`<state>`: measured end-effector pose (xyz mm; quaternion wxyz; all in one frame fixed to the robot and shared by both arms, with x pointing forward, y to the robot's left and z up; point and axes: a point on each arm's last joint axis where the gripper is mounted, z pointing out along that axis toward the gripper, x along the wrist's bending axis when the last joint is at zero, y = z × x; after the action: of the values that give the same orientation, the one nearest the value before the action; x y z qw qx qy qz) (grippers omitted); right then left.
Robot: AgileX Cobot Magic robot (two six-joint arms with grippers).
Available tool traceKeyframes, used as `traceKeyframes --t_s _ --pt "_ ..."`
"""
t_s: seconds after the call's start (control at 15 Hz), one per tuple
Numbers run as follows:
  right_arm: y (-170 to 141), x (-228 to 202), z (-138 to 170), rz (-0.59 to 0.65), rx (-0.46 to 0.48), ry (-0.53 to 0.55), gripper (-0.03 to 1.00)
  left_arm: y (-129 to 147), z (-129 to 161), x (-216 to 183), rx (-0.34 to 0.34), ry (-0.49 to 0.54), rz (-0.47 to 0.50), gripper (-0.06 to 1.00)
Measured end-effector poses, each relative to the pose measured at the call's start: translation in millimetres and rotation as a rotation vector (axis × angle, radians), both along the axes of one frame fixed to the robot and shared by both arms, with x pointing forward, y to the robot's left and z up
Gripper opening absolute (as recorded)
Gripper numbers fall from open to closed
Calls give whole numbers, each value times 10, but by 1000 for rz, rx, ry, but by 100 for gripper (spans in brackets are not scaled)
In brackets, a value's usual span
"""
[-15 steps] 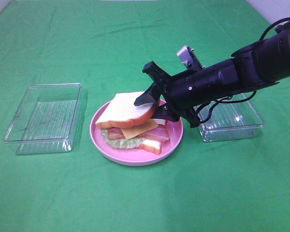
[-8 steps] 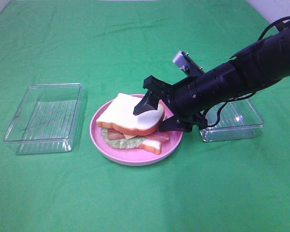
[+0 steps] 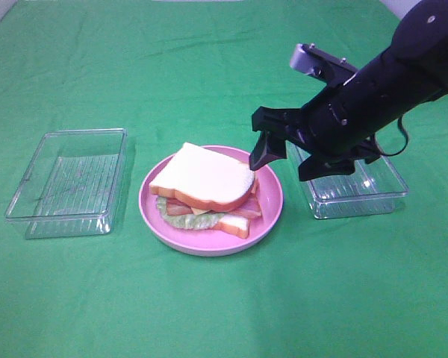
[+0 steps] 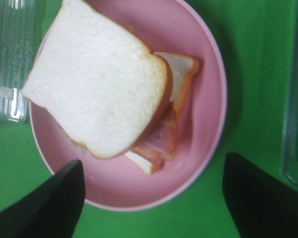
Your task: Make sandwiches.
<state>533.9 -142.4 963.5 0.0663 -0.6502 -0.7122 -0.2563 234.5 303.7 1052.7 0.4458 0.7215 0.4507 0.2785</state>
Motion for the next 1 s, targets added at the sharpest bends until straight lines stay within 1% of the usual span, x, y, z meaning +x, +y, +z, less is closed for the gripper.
traceKeyframes --t_s 0.07,0.13,0.27,0.4,0.53,0.6,0.8,0.87,0.93,1.0 --pt "-89 -127 205 66 -70 -16 72 0 0 0 0 0 0 78" --pt "-156 -230 338 120 -121 -20 72 0 0 0 0 0 0 78" --pt "-287 -444 623 174 -185 -35 72 0 0 0 0 0 0 78" --pt "-435 -709 960 180 -216 -79 72 0 0 0 0 0 0 78" --pt "-572 -1000 1224 170 -210 -148 72 0 0 0 0 0 0 78" --pt "-642 -1160 1293 166 -206 -172 72 0 0 0 0 0 0 78" --pt "-854 -1610 1304 174 -225 -210 72 0 0 0 0 0 0 78" --pt "-950 -1810 1269 178 -238 -222 72 0 0 0 0 0 0 78" --pt "-1122 -2184 1177 185 -251 -244 72 0 0 0 0 0 0 78" --pt "-1191 -2351 1134 186 -246 -262 72 0 0 0 0 0 0 78"
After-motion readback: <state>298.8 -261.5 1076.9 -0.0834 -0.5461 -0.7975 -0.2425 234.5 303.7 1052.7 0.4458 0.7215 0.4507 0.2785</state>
